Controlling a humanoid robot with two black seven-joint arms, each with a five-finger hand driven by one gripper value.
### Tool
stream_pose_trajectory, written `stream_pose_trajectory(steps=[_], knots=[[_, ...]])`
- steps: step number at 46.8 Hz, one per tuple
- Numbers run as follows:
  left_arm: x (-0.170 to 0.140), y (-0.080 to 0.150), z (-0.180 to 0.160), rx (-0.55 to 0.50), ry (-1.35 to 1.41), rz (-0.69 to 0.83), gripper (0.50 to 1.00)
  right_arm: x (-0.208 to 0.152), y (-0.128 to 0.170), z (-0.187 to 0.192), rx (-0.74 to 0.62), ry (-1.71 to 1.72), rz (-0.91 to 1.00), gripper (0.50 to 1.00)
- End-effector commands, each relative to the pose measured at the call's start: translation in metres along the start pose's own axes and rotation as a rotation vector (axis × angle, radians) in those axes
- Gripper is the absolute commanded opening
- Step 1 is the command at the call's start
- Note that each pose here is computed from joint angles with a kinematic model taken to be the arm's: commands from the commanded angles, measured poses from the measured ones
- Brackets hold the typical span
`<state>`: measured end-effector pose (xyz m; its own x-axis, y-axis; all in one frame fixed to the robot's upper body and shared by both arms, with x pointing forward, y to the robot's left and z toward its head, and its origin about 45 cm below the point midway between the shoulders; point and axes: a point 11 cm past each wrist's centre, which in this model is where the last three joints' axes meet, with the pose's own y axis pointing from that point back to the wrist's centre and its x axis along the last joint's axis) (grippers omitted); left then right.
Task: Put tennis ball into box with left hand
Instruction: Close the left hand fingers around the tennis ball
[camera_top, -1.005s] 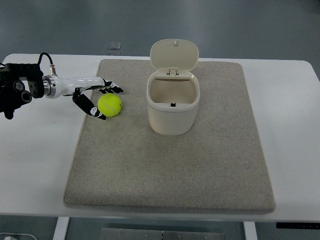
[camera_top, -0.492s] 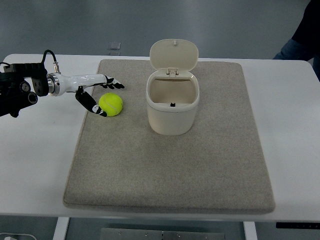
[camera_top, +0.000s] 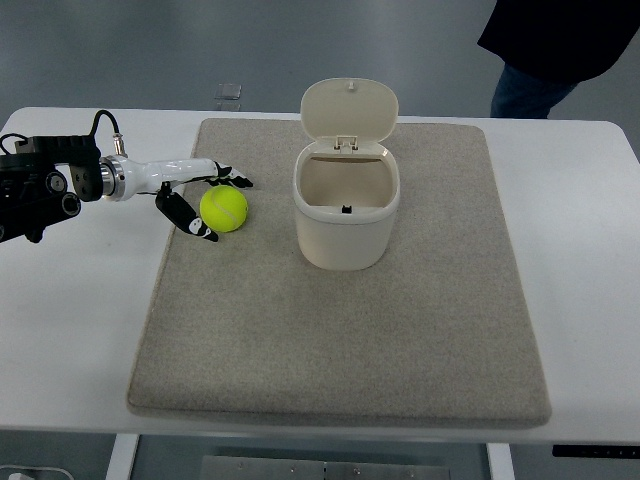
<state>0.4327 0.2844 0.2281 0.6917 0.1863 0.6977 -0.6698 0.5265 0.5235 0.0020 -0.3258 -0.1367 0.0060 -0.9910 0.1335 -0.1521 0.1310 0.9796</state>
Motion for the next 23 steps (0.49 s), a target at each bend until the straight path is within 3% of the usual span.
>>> stream_pose_trajectory(steps=[1,16,23], knots=[[0.0003,-0.0005,-0.0001,-0.001,0.004,0.009,0.921,0.0,0.0,0.0001,0.0,0.001,0.0,0.938],[0.0019,-0.0003,-0.0006,0.0,0.007,0.018,0.896,0.0,0.0,0.0003,-0.001,0.0,0.0,0.938],[0.0021,-0.0005,-0.0019,0.003,0.002,0.03,0.784,0.0,0.0,0.0003,-0.001,0.0,0.0,0.938]])
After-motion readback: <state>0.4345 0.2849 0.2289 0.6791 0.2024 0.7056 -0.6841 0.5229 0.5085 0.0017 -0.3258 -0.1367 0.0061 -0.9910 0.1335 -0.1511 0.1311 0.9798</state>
